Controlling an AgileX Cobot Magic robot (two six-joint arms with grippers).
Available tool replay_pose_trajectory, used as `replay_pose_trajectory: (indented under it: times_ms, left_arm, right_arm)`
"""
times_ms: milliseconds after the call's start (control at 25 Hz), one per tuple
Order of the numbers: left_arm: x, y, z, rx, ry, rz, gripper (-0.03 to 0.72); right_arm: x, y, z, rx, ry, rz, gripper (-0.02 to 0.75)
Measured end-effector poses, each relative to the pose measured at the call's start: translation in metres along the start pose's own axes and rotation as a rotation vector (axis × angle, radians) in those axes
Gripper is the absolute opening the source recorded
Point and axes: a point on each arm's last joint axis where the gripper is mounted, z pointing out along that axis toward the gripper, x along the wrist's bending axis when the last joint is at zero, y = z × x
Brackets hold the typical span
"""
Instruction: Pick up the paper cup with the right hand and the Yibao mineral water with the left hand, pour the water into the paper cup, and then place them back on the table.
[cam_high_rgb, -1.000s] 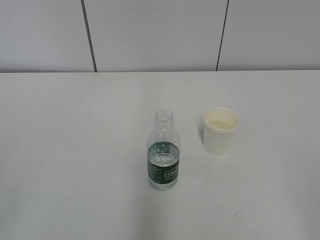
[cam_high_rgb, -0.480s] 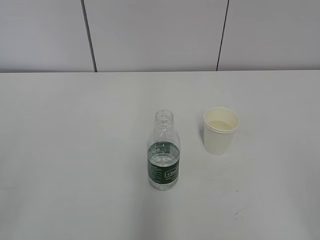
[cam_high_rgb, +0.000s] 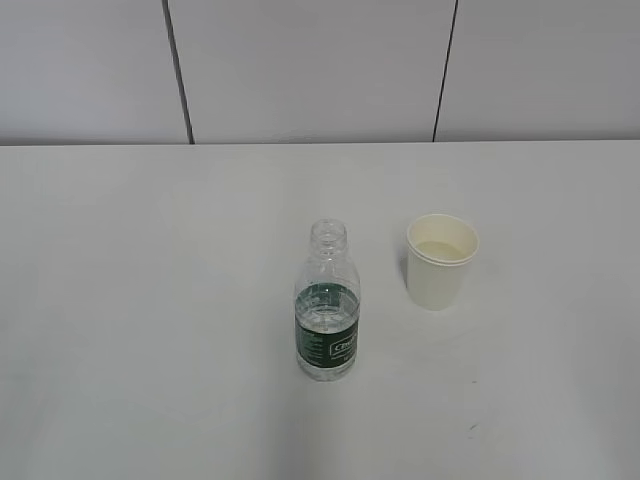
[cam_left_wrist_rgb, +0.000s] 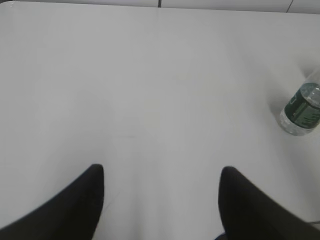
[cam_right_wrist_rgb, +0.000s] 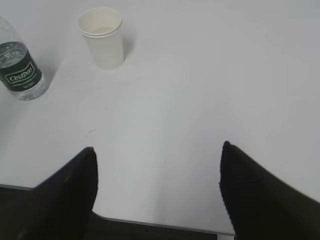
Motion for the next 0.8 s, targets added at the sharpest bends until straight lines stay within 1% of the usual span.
replay_pose_trajectory:
  times_ms: [320, 800]
  left_arm:
    - [-0.0005, 0.0000, 0.0000, 0.000, -0.005, -0.003, 0.448]
    - [-0.0006, 0.0000, 0.0000, 0.000, -0.006, -0.003, 0.427]
  right_arm:
    - [0.0000, 0.0000, 0.0000, 0.000, 0.000, 0.000, 0.590]
    - [0.0000, 0.0000, 0.0000, 0.000, 0.000, 0.000, 0.589]
